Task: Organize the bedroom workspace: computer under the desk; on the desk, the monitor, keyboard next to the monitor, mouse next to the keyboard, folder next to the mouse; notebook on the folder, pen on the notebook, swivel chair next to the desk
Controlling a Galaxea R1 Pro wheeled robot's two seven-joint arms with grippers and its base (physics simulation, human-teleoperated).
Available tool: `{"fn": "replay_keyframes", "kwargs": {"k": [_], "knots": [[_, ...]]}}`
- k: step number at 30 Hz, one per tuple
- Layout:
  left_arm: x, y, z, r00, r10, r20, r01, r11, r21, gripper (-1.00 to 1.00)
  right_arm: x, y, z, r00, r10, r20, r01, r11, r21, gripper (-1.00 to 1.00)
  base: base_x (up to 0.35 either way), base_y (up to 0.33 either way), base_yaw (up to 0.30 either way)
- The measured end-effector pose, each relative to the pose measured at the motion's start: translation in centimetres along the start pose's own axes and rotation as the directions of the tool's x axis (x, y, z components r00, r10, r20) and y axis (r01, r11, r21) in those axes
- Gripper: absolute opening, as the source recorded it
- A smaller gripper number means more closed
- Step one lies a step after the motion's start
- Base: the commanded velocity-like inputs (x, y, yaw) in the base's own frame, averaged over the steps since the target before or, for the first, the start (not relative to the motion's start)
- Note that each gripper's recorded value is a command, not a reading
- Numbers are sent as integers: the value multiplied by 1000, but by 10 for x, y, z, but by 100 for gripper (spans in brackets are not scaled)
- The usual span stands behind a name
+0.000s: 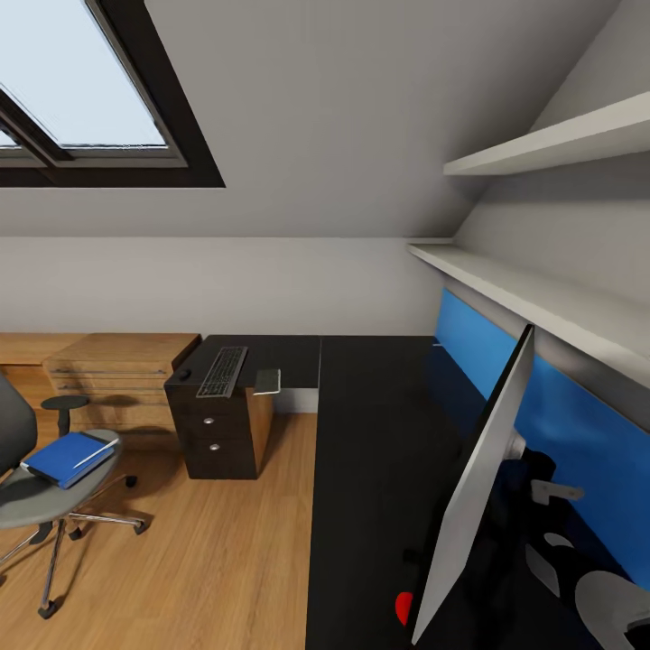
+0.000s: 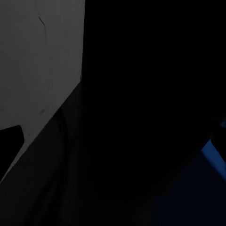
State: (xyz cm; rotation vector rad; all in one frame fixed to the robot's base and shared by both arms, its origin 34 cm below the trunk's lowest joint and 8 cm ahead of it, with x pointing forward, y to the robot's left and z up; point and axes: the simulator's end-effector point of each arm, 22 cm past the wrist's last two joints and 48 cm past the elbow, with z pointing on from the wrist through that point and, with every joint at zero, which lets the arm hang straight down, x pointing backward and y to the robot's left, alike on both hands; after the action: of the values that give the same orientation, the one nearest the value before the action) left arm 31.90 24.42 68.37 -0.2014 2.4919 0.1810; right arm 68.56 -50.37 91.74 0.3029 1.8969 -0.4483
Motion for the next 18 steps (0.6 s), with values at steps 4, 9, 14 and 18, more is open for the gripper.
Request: {"fn": "replay_keyframes", "kwargs": {"k": [4,9,14,18], "knots": [[0,1,0,1000,1,0,-1,1000,-1,100,8,0,0,999,-6,-35,6,1000,0,100,0,0,0],[0,1,0,1000,1,0,-1,1000,-1,100,9,0,0,999,-7,-42,7,1000,0,100,0,0,0],[0,1,0,1000,1,0,-1,1000,-1,100,15,0,0,998,-12,-68,13,1000,0,100,0,0,0],[0,1,0,1000,1,0,-1,1000,-1,100,23,0,-1,994,-18,-107,18,1000,-1,100,0,0,0]]}}
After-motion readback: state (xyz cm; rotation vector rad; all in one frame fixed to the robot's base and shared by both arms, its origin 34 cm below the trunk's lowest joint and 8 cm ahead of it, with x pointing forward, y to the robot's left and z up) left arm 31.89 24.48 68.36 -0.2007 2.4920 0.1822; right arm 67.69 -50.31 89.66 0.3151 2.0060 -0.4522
